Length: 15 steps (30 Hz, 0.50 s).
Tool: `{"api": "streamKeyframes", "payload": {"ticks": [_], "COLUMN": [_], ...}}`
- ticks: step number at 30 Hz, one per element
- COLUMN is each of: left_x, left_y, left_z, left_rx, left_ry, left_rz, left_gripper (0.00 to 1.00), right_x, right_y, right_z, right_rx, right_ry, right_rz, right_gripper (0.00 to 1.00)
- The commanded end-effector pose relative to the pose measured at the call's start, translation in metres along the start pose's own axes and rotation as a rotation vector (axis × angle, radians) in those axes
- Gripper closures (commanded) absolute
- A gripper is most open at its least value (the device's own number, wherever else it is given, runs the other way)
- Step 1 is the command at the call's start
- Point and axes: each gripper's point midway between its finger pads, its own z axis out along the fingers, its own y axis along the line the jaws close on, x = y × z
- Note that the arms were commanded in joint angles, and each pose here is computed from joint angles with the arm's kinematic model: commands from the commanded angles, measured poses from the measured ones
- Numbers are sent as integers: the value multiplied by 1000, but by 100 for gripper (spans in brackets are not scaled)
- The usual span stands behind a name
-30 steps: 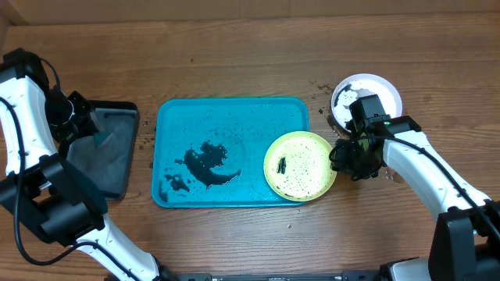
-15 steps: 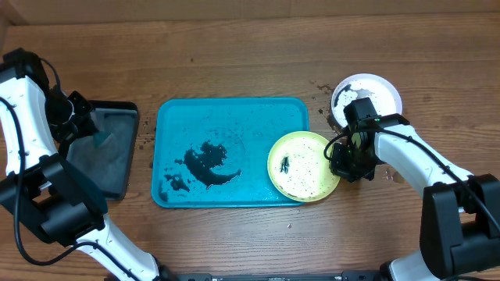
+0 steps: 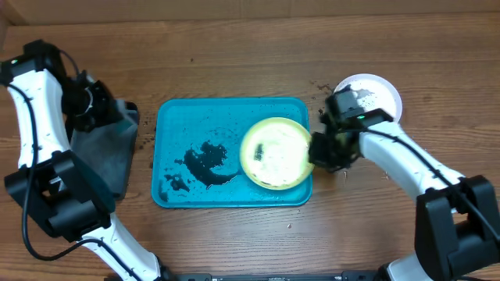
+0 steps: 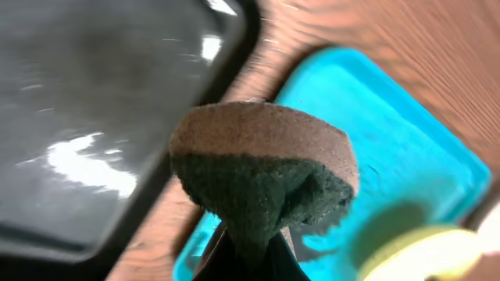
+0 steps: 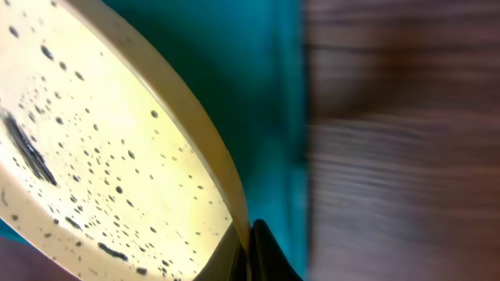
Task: Clean dirty plates on tray and stack at the side
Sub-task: 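Grasp the yellow plate rim with the right gripper and pull it toward center, then scrub the yellow plate with the left sponge while the right gripper holds it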
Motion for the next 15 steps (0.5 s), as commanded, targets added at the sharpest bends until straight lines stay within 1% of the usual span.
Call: {"api": "streamKeyframes", "payload": {"ticks": [1, 4, 8, 15], "left_x": [16, 32, 63, 115], "left_y": [-50, -69, -95, -142], "left_z": [-4, 4, 16, 42], "left_rx": [160, 156, 125, 31], "left_ry": [23, 70, 161, 256], "left_rz": [182, 226, 297, 463], "left_gripper": [96, 96, 96, 96], "right_x": [-6, -6, -8, -14], "right_y": [26, 31, 32, 35], "right_z": [7, 24, 41, 44], "right_rx": [-8, 16, 16, 3], "right_ry": [-44, -50, -40, -55], "right_rz": [-3, 15, 37, 42], "right_gripper": [96, 96, 96, 96]}}
